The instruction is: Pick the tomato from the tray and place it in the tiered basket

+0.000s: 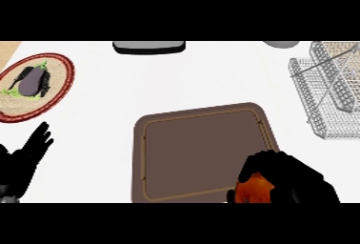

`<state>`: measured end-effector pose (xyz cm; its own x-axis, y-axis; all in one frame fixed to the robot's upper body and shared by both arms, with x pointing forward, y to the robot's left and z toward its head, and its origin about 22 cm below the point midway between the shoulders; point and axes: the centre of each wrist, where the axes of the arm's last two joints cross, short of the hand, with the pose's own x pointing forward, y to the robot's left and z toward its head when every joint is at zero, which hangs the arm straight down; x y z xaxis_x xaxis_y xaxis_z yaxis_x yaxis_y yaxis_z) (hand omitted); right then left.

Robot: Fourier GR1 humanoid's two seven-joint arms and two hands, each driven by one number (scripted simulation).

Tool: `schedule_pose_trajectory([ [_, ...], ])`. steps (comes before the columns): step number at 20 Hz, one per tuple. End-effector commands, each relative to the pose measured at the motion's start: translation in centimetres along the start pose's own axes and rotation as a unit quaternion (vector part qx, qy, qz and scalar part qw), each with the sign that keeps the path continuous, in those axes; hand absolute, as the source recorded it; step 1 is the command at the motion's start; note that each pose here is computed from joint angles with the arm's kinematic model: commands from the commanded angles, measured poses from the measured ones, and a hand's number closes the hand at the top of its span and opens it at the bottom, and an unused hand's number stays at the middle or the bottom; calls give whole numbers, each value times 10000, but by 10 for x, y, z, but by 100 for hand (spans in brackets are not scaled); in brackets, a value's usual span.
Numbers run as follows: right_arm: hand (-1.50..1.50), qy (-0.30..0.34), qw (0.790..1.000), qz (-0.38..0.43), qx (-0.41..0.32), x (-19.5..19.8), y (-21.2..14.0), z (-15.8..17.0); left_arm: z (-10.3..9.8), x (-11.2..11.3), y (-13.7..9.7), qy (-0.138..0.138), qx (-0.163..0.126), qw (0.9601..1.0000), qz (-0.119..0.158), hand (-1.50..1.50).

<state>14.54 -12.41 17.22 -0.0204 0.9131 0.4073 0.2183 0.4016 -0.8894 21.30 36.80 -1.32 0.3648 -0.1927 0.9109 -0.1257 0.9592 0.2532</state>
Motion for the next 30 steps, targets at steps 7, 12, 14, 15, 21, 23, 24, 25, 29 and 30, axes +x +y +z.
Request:
schedule_pose_trajectory([
  [7,150,561,9948,-382,-765,-6,-63,-28,-5,0,-12,24,-73,10000,-53,0],
  [12,150,510,9902,-702,-1095,-21,-84,-62,6,-13,-12,18,-159,9999,-28,0],
  [14,150,450,9919,-525,-1063,-42,-90,-98,-5,-10,-9,79,-66,9999,0,0],
  [15,150,561,9894,-612,-1193,-41,-90,-118,-13,-3,-14,-55,-146,9999,-26,0],
  [21,150,536,9895,-394,-1282,-103,-106,-163,-2,-1,-5,-31,-88,10000,-3,0],
  [23,150,433,9766,-1593,-1377,-80,-91,-176,-7,9,-13,-100,-187,9998,-36,0],
  [24,150,430,9757,-1684,-1330,-94,-99,-188,2,5,-6,-28,-285,9995,-108,0],
  [25,150,332,9745,-1725,-1396,-97,-102,-200,-19,16,-26,-116,-176,9998,-9,0],
  [29,150,344,9765,-1691,-1291,-120,-95,-235,-9,13,-2,22,-213,9998,-32,0],
  [30,150,320,9776,-1676,-1236,-125,-92,-232,-7,9,-24,57,-243,9996,94,0],
])
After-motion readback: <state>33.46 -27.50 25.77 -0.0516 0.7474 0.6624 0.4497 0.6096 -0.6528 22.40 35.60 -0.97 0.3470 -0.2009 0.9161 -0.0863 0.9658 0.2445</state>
